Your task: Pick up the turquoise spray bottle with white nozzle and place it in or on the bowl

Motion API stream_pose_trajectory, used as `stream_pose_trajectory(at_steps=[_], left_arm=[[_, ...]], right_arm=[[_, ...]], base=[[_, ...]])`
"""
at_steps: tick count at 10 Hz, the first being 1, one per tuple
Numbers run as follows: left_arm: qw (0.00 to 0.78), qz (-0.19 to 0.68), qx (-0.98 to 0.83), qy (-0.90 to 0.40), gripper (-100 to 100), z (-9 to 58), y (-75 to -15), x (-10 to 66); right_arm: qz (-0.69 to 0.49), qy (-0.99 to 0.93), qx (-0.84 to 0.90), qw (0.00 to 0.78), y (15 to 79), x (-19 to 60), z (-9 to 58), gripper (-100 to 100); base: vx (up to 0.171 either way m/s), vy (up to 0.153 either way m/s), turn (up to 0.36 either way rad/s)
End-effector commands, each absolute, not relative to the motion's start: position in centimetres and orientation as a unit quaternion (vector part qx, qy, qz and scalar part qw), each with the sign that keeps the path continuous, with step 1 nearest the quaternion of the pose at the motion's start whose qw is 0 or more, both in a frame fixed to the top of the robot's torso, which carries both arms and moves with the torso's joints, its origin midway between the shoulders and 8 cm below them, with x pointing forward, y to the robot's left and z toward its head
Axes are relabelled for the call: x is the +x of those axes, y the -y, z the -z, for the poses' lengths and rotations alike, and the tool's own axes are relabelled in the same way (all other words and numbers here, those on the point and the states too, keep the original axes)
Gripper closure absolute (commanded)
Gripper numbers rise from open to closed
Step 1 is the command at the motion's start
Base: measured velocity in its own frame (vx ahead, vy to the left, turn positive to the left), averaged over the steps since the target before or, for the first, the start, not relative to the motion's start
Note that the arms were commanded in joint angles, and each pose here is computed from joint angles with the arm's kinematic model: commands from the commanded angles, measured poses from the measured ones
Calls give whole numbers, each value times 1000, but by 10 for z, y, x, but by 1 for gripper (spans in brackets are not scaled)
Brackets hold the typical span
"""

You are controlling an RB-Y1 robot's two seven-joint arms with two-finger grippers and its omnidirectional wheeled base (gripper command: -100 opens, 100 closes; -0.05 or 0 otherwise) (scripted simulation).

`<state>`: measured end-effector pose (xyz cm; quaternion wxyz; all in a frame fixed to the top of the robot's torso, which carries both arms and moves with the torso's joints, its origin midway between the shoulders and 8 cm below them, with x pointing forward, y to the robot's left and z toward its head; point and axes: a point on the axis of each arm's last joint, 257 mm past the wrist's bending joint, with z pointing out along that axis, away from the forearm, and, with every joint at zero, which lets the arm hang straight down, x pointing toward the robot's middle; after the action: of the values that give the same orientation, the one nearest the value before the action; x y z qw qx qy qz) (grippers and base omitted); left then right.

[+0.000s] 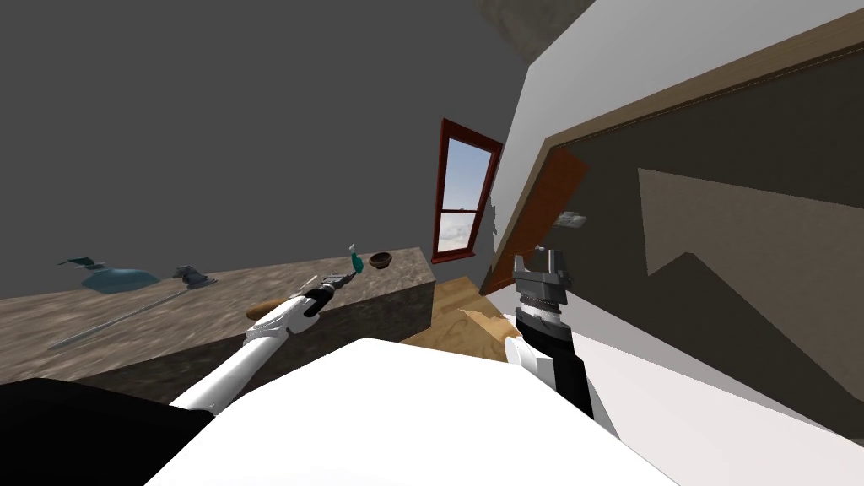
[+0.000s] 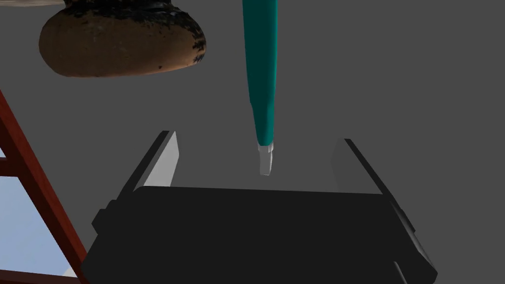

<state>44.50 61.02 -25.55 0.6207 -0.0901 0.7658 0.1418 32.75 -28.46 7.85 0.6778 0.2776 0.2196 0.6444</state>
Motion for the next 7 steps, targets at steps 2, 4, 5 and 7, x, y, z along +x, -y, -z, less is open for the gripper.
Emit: stream_pose_trajectory(at_steps=[2,4,5,7], left_arm=[[627,-139,-122,-757,-100,252,-615,450],[632,-135,-144,-749,-100,247,-617,455],[631,-136,-137,-752,-100,248,-616,454],[631,-136,-138,-751,-100,248,-617,454]], right_arm=[[-644,-220,278,678,285,327,-78,0],[-644,-220,278,678,285,327,-78,0],[-644,-220,278,678,285,327,-79,0],[-644,-220,278,678,285,327,-79,0]], base=[[226,19,66],[215,46,60],[81,15,7],[13,2,-2]])
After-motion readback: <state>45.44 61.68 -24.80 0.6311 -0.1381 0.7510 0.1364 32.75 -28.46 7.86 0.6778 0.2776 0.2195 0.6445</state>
